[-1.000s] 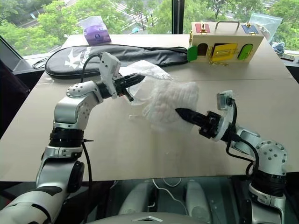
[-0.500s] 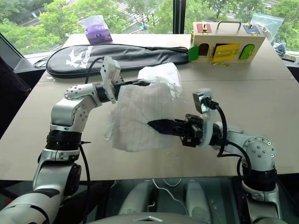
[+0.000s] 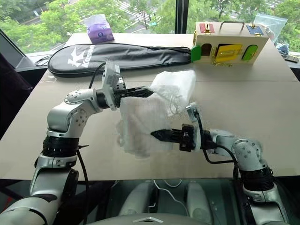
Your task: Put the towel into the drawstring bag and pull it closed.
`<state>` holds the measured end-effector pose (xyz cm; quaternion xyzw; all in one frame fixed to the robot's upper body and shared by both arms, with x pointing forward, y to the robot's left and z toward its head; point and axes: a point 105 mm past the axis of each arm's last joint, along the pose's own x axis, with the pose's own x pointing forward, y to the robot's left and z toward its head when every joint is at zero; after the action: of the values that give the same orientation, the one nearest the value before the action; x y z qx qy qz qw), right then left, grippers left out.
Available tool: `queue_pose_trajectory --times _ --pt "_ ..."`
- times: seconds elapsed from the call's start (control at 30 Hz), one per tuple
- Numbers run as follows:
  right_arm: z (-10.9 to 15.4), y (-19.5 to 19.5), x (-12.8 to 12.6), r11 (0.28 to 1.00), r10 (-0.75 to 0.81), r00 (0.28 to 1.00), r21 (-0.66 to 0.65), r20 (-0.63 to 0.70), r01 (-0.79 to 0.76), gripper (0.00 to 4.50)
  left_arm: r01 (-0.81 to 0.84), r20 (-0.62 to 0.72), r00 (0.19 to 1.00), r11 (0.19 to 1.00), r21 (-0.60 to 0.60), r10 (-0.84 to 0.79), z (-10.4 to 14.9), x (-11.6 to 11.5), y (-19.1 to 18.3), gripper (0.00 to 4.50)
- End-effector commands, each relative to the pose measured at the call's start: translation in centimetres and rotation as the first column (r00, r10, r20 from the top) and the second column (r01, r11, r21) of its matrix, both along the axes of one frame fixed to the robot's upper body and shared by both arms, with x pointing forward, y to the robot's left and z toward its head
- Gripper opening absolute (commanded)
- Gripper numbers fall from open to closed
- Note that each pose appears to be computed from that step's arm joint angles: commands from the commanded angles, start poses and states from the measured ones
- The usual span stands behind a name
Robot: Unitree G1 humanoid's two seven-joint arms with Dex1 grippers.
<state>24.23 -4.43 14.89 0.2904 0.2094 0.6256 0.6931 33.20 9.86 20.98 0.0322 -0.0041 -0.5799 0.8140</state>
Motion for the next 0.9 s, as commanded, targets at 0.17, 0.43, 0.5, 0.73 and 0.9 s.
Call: queue_pose_trajectory --times 0.17,0.43,0.5,0.73,0.9 --pt "3.3 -0.6 2.6 0.972 -0.101 0.987 0.200 -0.126 0.125 0.03 0.109 0.056 0.992 0.988 0.111 -0.116 -0.6 -2.4 -0.2 0.00" --pt "5.6 -1.9 4.6 0.872 -0.257 0.921 0.342 -0.291 0.352 0.03 0.075 0.080 0.993 0.986 0.148 -0.088 -1.4 -1.8 -0.1 0.00" --pt "4.7 -1.7 4.8 0.876 -0.313 0.902 0.278 -0.297 0.395 0.03 0.078 0.073 0.993 0.990 0.120 -0.088 -1.1 -1.7 -0.3 0.00" --pt "0.5 -0.2 2.3 0.941 -0.333 0.932 0.010 -0.147 0.338 0.03 0.063 0.052 0.997 0.997 0.042 -0.065 -0.1 -1.4 -0.7 0.00" --pt "0.1 0.0 2.6 0.934 -0.356 0.927 -0.008 -0.121 0.357 0.03 0.070 0.034 0.997 0.998 0.004 -0.070 0.4 -1.6 -0.9 0.00"
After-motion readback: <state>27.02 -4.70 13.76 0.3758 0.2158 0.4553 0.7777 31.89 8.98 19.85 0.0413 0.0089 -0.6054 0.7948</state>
